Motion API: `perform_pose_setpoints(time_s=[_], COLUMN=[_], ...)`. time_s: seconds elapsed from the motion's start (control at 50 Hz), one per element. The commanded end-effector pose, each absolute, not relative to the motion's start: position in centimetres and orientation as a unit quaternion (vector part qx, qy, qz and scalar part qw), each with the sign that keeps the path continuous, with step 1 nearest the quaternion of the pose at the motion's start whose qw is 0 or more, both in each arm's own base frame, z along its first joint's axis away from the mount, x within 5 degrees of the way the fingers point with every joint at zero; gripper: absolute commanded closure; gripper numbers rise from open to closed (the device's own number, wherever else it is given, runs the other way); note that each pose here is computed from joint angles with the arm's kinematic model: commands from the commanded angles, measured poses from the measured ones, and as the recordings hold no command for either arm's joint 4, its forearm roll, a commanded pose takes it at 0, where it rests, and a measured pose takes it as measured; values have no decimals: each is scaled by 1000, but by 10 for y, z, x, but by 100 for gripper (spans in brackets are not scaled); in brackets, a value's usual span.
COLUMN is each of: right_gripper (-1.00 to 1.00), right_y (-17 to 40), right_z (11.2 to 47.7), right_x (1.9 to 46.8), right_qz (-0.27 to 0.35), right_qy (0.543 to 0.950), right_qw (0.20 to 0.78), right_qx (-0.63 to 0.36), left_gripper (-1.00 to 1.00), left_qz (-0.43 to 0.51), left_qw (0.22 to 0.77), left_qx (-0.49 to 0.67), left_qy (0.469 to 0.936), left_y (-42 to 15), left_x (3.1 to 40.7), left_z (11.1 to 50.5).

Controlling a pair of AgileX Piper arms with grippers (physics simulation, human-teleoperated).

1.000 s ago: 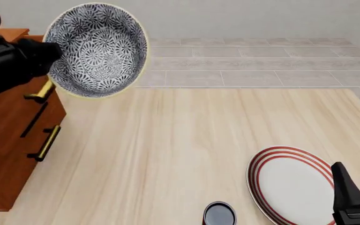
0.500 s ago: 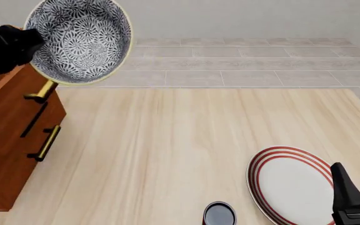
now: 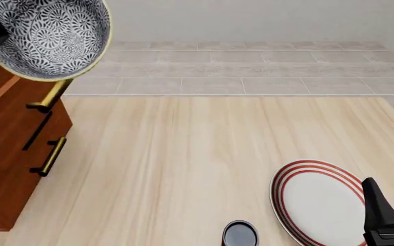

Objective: Put the bowl on top of the cabinet.

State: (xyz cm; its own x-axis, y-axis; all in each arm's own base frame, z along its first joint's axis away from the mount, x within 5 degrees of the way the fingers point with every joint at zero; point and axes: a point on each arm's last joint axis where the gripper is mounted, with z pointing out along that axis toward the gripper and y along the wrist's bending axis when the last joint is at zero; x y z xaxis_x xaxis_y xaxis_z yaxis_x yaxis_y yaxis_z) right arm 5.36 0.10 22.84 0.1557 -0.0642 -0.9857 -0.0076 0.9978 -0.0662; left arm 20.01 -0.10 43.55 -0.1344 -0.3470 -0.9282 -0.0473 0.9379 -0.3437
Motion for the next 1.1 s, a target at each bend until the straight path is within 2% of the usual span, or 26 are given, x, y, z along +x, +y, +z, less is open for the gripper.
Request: perform_pose_setpoints(time_s=[0.02, 1.1], right_gripper=[-100, -100], right_y=[1, 1], right_z=[228, 228], right_x=[54, 54], right_qz=[-19, -20], right_qy=[650, 650], right_qw=[759, 759], right_qx=[-27, -27], left_gripper=[100, 100], left_qz=[-106, -58], left_qw=[662, 686], left_qx=[-153, -265], left_qy=[726, 675], left_y=[9, 49], left_x=[189, 164], left_z=[445, 437])
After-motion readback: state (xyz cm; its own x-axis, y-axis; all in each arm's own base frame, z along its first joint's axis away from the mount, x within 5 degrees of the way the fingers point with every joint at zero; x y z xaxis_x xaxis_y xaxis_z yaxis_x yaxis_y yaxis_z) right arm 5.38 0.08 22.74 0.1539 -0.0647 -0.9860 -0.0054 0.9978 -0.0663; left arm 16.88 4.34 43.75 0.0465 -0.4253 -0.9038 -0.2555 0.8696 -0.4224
